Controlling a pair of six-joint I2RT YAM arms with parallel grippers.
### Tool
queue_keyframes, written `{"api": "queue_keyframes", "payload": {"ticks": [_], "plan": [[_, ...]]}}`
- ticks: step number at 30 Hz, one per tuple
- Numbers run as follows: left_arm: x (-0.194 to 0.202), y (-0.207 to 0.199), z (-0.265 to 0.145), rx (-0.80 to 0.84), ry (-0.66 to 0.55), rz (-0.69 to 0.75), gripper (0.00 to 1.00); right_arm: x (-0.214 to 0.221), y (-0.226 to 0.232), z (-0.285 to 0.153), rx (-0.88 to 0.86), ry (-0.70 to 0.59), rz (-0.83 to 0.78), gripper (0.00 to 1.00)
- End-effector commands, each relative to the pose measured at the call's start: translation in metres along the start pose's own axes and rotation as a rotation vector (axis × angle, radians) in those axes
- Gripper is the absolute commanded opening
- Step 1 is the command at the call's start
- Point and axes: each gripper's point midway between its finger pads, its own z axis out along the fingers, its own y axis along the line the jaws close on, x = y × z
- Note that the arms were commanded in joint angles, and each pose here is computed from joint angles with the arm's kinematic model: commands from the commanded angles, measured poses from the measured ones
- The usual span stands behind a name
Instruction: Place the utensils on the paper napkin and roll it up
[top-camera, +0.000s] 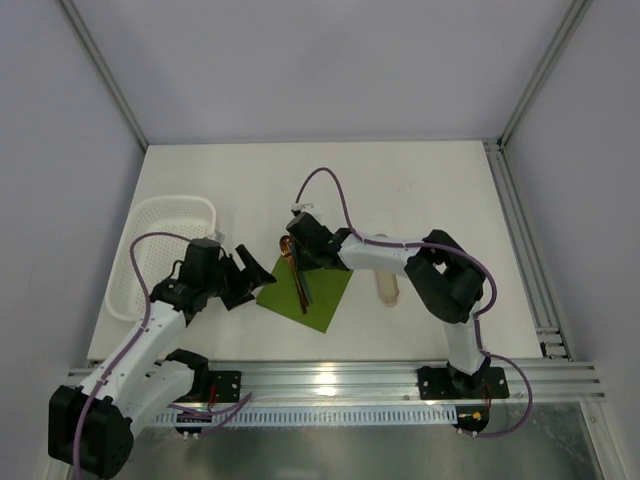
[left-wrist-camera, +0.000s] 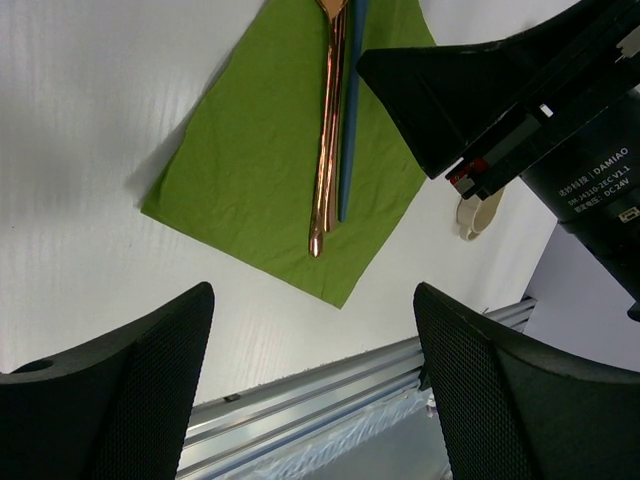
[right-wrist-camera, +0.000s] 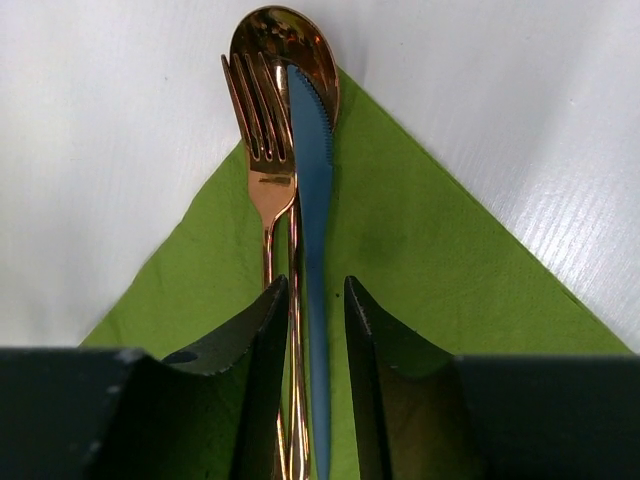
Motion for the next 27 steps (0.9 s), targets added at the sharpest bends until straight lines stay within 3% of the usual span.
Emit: {"api": "queue_keyframes", "payload": {"ticks": [1,4,7,11,19,27], "plan": [[0.004,-0.013,0.007,0.031,-0.001,0.033,0.81,-0.027,0.013,-0.021,-0.035,-0.083,-0.002,0.33],[0.013,-0.02,0.013,0.035,0.021,0.061,0.77,-0.025,0.011,-0.03,-0.045,-0.093,-0.001,0.34],[0.015,-0.021,0.02,0.03,0.03,0.068,0.67,-0.019,0.003,-0.043,-0.051,-0.107,0.002,0.33],[0.017,-0.022,0.026,0.041,0.037,0.062,0.56,0.018,-0.012,-0.054,-0.083,-0.053,-0.012,0.32],[0.026,-0.025,0.039,0.051,0.062,0.077,0.39,0.07,-0.006,-0.099,-0.326,-0.024,0.017,0.32],[0.028,-0.014,0.052,0.023,0.065,0.082,0.36,0.112,0.006,-0.113,-0.375,0.027,0.018,0.36]]}}
